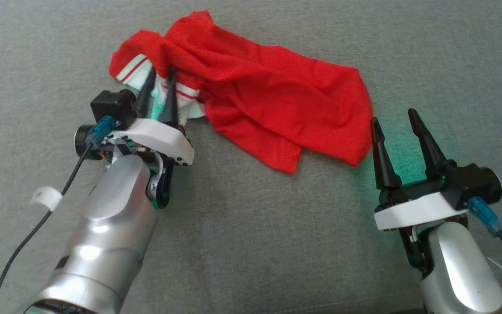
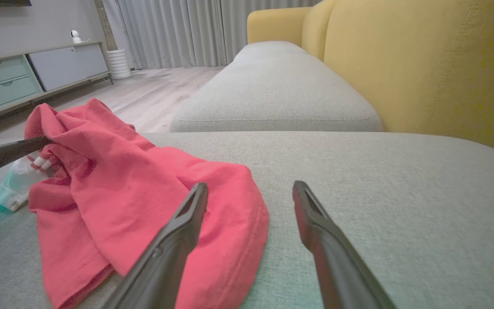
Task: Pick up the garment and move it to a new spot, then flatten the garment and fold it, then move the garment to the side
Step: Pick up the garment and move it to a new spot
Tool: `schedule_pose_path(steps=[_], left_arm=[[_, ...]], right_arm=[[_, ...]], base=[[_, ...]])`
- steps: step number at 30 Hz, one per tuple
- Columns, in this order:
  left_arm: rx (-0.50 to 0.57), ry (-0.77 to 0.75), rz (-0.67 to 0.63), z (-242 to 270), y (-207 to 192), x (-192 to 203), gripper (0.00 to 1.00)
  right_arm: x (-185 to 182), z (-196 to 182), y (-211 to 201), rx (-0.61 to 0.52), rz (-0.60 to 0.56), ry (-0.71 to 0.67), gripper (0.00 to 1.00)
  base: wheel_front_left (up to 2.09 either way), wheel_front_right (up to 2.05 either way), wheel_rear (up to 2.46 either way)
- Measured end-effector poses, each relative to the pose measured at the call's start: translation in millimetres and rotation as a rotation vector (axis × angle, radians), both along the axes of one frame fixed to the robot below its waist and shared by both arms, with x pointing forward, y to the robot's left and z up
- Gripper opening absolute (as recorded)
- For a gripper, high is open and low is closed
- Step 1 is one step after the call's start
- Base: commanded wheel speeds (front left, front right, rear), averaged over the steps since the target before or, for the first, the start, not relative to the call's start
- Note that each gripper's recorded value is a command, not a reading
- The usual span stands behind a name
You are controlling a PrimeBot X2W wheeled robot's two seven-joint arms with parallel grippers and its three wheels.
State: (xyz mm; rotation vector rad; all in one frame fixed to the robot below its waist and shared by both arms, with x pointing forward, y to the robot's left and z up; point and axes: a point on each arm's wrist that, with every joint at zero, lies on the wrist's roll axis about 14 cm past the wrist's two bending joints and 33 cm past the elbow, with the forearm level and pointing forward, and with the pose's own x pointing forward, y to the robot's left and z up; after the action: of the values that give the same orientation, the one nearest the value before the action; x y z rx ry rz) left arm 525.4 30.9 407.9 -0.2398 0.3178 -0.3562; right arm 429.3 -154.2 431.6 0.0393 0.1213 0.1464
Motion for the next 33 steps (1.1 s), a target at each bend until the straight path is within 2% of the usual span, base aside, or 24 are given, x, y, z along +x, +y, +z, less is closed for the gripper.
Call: schedule_pose_path(steps=[1, 13, 18, 33], left_arm=[[0.000, -0.007, 0.008, 1.2, 2.8, 0.8, 1.00], [-0.004, -0.148, -0.003, 53.2, 14.8, -14.2, 1.00], [-0.010, -0.156, 0.027, 54.9, 29.7, -53.6, 1.00], [-0.047, -0.165, 0.285, 49.9, 107.4, -166.4, 1.00]], right_arm=[[1.2, -0.2, 2.1, -0.001, 0.006, -0.001, 1.00], [3.6, 29.5, 16.7, 0.005, 0.045, -0.078, 1.00], [-14.6, 33.9, 17.4, 0.007, 0.044, -0.078, 1.00], [-65.4, 42.2, 26.8, 0.012, 0.070, -0.090, 1.00]], base=[[0.00, 0.00, 0.00], [0.00, 0.00, 0.00], [0.00, 0.00, 0.00], [0.00, 0.00, 0.00]])
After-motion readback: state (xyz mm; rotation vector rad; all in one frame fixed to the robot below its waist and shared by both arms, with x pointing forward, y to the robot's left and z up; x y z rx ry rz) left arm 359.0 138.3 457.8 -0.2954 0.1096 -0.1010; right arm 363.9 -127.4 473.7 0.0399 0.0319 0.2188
